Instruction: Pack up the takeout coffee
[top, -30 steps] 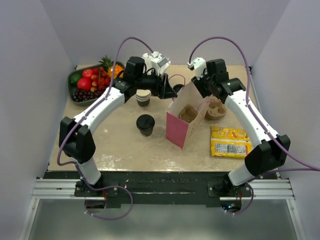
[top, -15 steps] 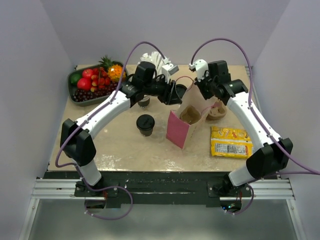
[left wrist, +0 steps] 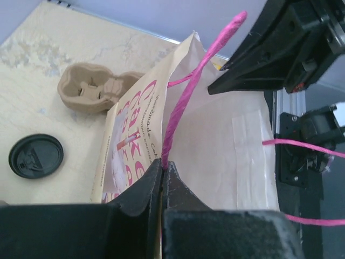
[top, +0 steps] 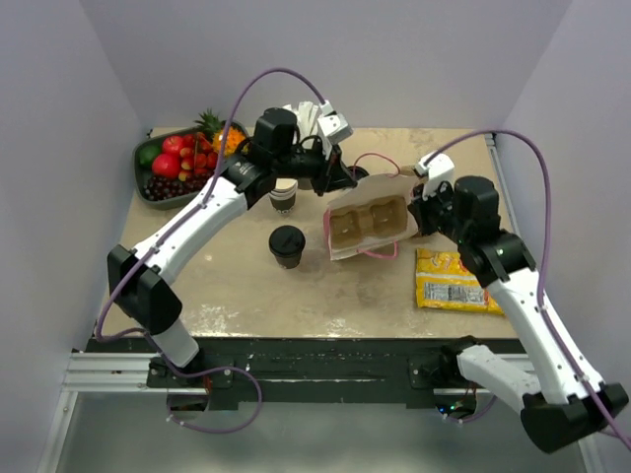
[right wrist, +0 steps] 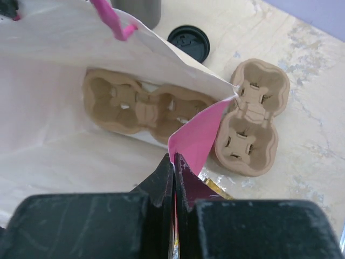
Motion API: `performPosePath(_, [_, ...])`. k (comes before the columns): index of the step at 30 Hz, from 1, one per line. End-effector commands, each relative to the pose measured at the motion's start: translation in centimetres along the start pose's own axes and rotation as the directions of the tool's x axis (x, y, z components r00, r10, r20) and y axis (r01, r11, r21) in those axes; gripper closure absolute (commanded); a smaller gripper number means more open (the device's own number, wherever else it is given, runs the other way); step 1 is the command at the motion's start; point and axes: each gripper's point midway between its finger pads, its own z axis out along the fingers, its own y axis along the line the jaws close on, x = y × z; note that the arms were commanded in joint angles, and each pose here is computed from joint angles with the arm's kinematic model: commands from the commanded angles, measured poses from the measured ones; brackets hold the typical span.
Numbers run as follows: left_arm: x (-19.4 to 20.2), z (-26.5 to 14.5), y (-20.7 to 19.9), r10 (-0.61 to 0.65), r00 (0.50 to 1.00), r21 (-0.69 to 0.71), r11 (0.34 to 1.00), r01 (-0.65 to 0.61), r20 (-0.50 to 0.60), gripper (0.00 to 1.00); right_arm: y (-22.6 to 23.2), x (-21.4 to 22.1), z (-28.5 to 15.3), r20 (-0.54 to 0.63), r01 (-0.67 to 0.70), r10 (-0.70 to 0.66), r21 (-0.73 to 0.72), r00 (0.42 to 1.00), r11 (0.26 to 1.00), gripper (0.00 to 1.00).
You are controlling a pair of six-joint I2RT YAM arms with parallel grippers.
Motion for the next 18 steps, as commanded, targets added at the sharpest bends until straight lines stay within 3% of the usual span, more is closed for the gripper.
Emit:
performPosePath(1, [-1.0, -1.7, -3.8, 0.237, 0.968, 0.098, 0.965, -0.244, 0.078, 1.0, 1.0, -0.5, -0.3, 0.129, -0.043, 0.047, -0.033, 0.991, 0.999, 1.0])
performPosePath(5, [1.9, -1.7, -6.4, 0.324, 0.944, 0.166, 0.929, -0.33, 0.06, 1.0, 1.8, 2.1, -1.0, 0.124, 0.039, -0.03, -0.066, 0.992, 0.997, 1.0])
performPosePath(10, [5.4, -0.8, -8.7, 0.333, 0.943, 0.231, 0.917, -0.326, 0.009, 1.0, 2.7, 4.9, -1.3, 0.094, 0.099, -0.09, -0.105, 0.992, 0.989, 1.0])
performPosePath(14, [5.0, -0.5, -8.8, 0.331, 0.943, 0.214, 0.92, -0.327, 0.018, 1.0, 3.2, 5.1, -1.4, 0.077, 0.108, -0.098, -0.139, 0.992, 0.984, 1.0])
performPosePath(18, [3.5, -0.4, -7.6, 0.344, 0.939, 0.133, 0.929, -0.345, 0.03, 1.0, 2.9, 2.4, -2.3, 0.106, 0.065, -0.052, -0.126, 0.993, 0.99, 1.0])
